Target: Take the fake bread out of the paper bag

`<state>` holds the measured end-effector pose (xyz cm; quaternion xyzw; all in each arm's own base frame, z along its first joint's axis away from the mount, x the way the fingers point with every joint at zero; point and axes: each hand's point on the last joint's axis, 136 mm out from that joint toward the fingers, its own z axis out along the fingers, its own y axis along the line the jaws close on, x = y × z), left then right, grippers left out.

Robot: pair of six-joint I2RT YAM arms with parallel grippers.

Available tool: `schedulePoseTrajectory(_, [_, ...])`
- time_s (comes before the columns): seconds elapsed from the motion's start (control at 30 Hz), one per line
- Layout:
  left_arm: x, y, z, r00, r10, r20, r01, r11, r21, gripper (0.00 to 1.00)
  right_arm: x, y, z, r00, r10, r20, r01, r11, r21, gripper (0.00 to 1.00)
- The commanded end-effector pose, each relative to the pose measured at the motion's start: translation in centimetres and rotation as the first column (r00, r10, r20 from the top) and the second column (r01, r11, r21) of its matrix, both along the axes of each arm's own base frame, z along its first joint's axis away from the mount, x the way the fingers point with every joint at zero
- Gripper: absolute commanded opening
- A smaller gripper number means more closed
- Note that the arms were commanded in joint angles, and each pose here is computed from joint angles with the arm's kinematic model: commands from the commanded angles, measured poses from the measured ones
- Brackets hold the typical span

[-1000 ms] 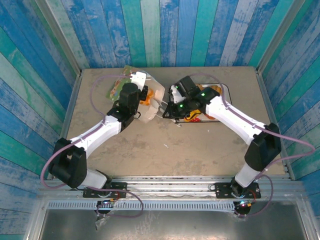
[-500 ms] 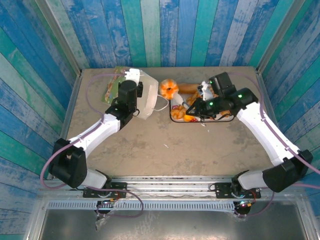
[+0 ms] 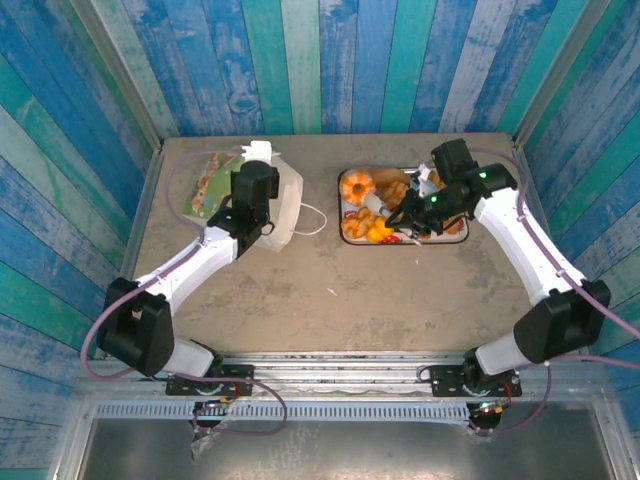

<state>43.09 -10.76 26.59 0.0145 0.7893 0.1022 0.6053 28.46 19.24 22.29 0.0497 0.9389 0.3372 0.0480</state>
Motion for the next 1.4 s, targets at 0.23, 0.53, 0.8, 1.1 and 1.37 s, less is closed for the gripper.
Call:
schedulePoseTrajectory(0.23, [-2.1, 0.4, 4.9, 0.993, -0.026, 0.117, 0.041, 0.992, -0.122, 0.01, 3.1, 0.4, -1.0, 0.998, -0.024, -0.066, 0.027, 0.999, 0.043, 0.01])
schedulePoseTrajectory(0.53, [-2.0, -0.2, 4.7, 0.990, -0.054, 0.130, 0.070, 0.990, -0.121, 0.01, 5.7, 0.8, -2.8, 0.996, -0.025, -0.091, 0.027, 1.000, 0.016, 0.01])
schedulePoseTrajectory(0.8, [-1.4, -0.4, 3.8, 0.992, -0.052, 0.113, 0.064, 0.992, -0.107, 0.01, 7.6, 1.3, -4.2, 0.994, -0.026, -0.103, 0.028, 1.000, 0.011, 0.01])
schedulePoseTrajectory(1.1, [-0.8, -1.1, 2.9, 0.991, -0.078, 0.110, 0.092, 0.988, -0.123, 0.00, 9.1, 1.4, -6.0, 0.991, -0.033, -0.127, 0.031, 0.999, -0.018, 0.00])
schedulePoseTrajectory(1.37, [-0.7, -1.2, 2.7, 0.991, -0.079, 0.104, 0.091, 0.989, -0.119, 0.00, 8.7, 0.1, -6.6, 0.986, -0.057, -0.155, 0.050, 0.997, -0.054, 0.01])
